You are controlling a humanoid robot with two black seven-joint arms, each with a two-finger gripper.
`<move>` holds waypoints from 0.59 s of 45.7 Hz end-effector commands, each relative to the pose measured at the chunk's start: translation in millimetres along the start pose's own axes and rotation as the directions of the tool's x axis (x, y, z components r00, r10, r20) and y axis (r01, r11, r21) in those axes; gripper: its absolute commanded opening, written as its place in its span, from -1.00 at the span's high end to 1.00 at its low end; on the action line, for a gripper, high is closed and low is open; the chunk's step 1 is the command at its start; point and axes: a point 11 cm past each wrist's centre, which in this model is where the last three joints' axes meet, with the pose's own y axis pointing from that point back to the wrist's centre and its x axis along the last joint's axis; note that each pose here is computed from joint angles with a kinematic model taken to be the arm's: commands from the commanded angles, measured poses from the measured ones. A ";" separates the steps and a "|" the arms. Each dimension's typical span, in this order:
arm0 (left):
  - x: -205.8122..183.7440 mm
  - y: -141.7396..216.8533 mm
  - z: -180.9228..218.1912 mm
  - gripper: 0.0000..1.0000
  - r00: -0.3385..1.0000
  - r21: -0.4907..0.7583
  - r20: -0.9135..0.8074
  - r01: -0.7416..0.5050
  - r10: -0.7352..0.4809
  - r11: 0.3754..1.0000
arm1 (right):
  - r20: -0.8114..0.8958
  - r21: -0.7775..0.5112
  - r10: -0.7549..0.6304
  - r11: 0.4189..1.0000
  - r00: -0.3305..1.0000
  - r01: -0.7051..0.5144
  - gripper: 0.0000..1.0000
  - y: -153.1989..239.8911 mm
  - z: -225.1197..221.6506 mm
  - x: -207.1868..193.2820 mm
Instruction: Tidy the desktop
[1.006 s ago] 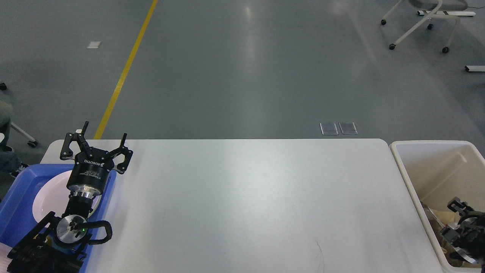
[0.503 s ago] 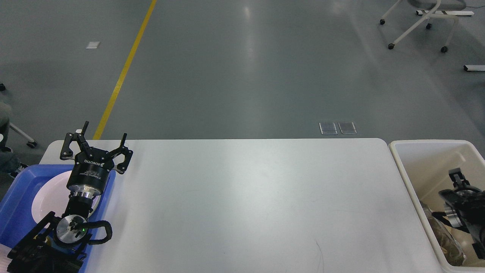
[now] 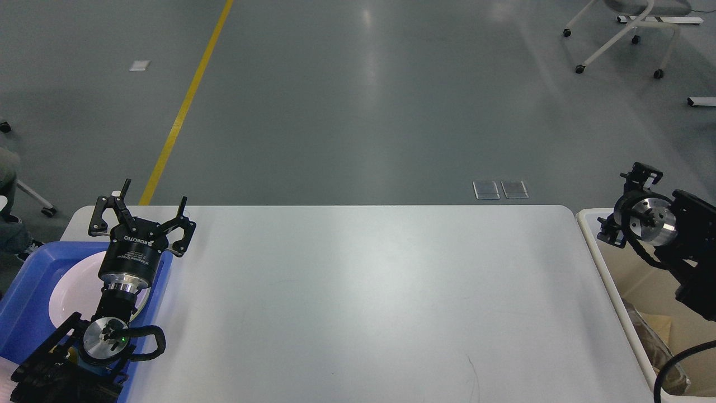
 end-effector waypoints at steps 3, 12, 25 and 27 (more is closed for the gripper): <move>0.0 0.0 -0.2 -0.93 1.000 0.001 0.000 0.000 0.000 1.000 | 0.137 0.116 -0.103 0.989 0.985 0.087 -1.00 12.3 6.5 -8.4; 0.0 0.0 0.0 -0.93 1.000 -0.001 0.000 0.000 0.000 1.000 | 0.289 0.513 -0.270 0.853 0.918 0.090 -1.00 35.5 35.8 -31.7; 0.0 0.0 0.0 -0.93 1.000 -0.001 0.000 0.000 0.000 1.000 | 0.256 0.586 -0.539 0.747 0.803 0.314 -1.00 52.0 88.2 -27.7; 0.0 0.0 -0.2 -0.93 1.000 0.001 0.000 0.000 0.000 1.000 | 0.238 0.580 -0.532 0.749 0.813 0.320 -1.00 50.9 89.7 -26.7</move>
